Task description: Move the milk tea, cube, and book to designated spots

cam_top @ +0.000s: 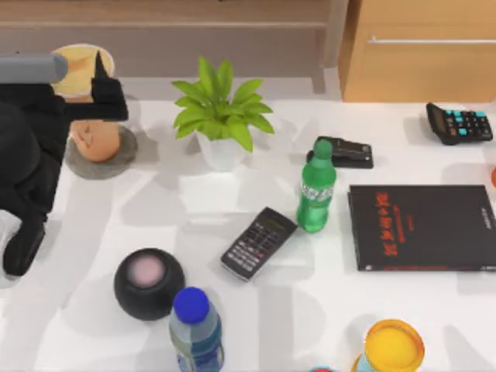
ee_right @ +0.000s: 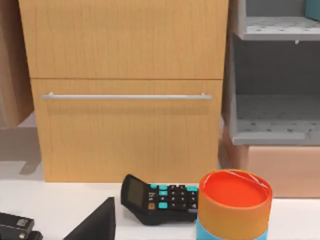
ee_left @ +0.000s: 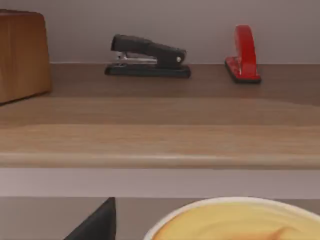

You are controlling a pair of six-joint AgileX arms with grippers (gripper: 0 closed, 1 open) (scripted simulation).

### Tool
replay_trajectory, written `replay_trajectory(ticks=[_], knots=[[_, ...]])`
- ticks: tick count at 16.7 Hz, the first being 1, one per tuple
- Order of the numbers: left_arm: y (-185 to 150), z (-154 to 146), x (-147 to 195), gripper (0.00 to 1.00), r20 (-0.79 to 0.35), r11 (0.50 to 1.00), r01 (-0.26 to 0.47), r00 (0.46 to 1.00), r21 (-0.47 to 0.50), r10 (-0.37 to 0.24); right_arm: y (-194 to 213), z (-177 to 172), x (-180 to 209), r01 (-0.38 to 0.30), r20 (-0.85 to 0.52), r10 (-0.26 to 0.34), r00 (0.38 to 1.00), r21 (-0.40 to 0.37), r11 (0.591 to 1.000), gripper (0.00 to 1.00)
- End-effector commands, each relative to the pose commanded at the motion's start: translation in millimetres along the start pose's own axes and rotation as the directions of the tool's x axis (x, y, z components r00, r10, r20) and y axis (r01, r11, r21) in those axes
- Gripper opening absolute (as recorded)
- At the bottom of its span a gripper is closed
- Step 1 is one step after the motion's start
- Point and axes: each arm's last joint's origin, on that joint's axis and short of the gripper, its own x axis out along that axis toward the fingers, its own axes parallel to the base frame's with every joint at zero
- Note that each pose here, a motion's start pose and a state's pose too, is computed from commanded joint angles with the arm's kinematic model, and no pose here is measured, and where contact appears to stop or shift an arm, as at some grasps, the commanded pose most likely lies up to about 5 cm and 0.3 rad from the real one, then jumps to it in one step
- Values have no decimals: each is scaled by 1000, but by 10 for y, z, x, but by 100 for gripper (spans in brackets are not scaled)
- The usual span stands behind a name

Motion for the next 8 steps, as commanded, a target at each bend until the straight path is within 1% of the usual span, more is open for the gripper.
replay_trajectory(ticks=[2, 4, 6, 8], knots=[[55, 138, 138, 100, -9, 1000, -22, 1000, 18, 22, 0, 0, 0, 0, 0, 0, 1000, 0, 1000, 100], [156, 276, 292, 100, -50, 998, -52, 997, 48, 54, 0, 0, 0, 0, 0, 0, 1000, 0, 1000, 100], [294, 408, 438, 100, -120, 993, -83, 988, 85, 93, 0, 0, 0, 0, 0, 0, 1000, 0, 1000, 100], [459, 529, 558, 100, -217, 986, -107, 967, 127, 133, 0, 0, 0, 0, 0, 0, 1000, 0, 1000, 100]])
